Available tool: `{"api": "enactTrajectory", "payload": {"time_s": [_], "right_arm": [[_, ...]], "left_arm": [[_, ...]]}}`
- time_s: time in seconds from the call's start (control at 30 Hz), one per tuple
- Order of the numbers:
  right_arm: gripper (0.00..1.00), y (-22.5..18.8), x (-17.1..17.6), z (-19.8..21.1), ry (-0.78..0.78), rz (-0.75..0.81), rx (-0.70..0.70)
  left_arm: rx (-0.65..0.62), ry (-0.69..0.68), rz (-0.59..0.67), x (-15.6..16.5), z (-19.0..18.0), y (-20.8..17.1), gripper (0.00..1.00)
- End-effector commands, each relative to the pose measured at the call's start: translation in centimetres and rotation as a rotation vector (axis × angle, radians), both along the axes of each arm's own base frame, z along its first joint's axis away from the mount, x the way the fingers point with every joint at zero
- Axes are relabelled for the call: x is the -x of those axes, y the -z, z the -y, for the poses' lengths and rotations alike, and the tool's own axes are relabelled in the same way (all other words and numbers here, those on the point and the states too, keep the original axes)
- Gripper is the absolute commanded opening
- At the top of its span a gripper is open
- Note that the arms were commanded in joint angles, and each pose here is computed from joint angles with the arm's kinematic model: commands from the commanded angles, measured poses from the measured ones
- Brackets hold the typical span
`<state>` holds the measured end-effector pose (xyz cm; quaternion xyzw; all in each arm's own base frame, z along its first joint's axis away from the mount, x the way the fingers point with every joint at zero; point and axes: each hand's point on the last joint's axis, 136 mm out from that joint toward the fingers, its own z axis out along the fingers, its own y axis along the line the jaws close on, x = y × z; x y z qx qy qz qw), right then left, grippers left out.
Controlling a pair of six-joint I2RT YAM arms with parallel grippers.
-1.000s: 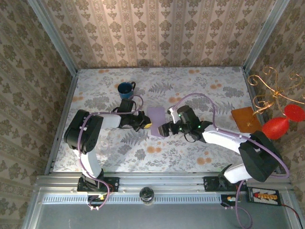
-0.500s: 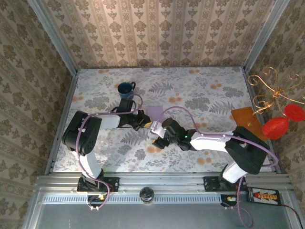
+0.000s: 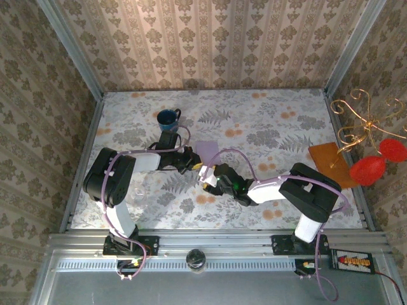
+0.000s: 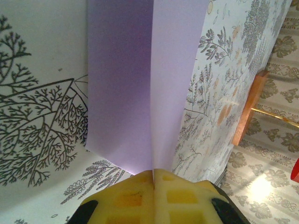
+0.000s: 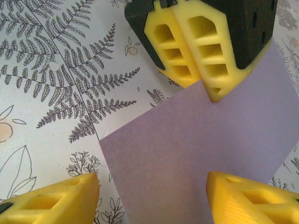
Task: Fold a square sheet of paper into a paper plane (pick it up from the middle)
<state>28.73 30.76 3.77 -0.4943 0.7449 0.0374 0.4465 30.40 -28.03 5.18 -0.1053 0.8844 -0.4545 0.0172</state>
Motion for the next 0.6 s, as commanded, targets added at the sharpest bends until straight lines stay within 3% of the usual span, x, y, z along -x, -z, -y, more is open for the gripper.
{"api": "enactTrajectory", "payload": {"time_s": [0.0,0.57], "right_arm": [[0.60,-1.4,-0.7,-0.2,0.026,0.072,-0.040],[0.40,-3.4,-0.4,0.0,0.048,0.096,-0.129]], "left_arm": [[0.013,0.001,0.015,0.2,0.3,-0.9,0.02],[0.011,0.020,0.008,0.6,0.7,-0.4,0.02]]}}
